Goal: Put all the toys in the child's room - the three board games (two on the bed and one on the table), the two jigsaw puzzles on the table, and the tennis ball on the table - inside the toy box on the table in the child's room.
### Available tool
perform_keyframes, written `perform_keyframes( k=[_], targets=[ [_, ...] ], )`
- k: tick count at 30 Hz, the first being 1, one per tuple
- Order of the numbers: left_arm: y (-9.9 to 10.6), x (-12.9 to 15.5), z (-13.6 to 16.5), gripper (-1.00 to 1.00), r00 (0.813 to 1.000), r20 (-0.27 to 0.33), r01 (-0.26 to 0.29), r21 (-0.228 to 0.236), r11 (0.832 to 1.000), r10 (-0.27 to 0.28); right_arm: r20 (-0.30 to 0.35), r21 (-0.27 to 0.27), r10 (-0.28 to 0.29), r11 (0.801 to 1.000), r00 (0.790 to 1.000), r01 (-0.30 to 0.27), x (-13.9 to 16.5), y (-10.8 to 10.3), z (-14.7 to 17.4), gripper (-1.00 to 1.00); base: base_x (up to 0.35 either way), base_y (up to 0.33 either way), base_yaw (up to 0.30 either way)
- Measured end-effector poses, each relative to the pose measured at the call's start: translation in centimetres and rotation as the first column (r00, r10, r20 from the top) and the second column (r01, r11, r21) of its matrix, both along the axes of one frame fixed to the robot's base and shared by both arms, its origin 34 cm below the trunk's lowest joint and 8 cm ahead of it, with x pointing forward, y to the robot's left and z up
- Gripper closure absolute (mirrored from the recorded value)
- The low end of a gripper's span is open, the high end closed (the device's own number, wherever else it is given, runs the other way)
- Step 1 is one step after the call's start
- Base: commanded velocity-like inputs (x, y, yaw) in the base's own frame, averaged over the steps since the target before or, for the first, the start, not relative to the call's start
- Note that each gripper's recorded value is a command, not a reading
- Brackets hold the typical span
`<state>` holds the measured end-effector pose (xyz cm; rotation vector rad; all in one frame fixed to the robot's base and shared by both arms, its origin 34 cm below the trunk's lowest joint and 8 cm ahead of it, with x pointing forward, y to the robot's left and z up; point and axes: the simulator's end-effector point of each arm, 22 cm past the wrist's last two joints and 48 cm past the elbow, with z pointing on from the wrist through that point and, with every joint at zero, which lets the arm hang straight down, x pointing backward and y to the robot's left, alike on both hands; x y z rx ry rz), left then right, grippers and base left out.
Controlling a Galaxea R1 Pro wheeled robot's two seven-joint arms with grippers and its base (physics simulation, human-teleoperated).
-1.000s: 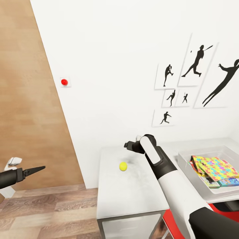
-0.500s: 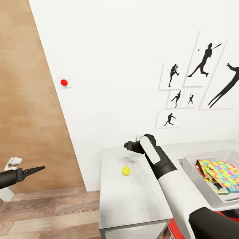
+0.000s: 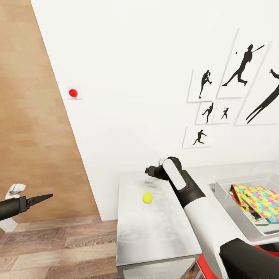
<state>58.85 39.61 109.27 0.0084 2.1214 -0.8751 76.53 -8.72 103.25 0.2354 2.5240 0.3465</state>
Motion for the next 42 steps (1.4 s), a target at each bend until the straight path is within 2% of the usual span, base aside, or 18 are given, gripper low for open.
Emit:
perform_keyframes(
  k=[5, 16, 25, 42],
  targets=[
    [0.0, 0.1, -0.4, -1.0, 1.0, -0.008, 0.0, 0.0, 1.0, 0.0, -0.044, -0.016, -0.008, 1.0, 0.999, 0.007, -0.1, -0.4, -1.8, -1.0, 0.005, 0.002, 0.0],
    [0.0, 0.2, -1.3, -1.0, 1.0, -0.026, -0.001, 0.001, 1.0, 0.001, -0.076, -0.023, -0.012, 1.0, 0.997, 0.01, -0.2, -0.6, -3.5, -1.0, 0.073, 0.064, 0.0],
    [0.0, 0.3, -2.0, -1.0, 0.999, -0.041, -0.001, 0.001, 1.0, 0.001, -0.129, -0.044, -0.022, 0.999, 0.991, 0.016, -0.4, -1.2, -5.6, -1.0, 0.004, 0.003, 0.0],
    [-0.1, 0.5, -3.3, -1.0, 0.998, -0.068, 0.004, -0.003, 1.0, -0.004, -0.162, -0.056, -0.028, 0.998, 0.986, 0.02, 0.1, -1.6, -7.2, -1.0, 0.0, 0.0, 0.0]
  ],
)
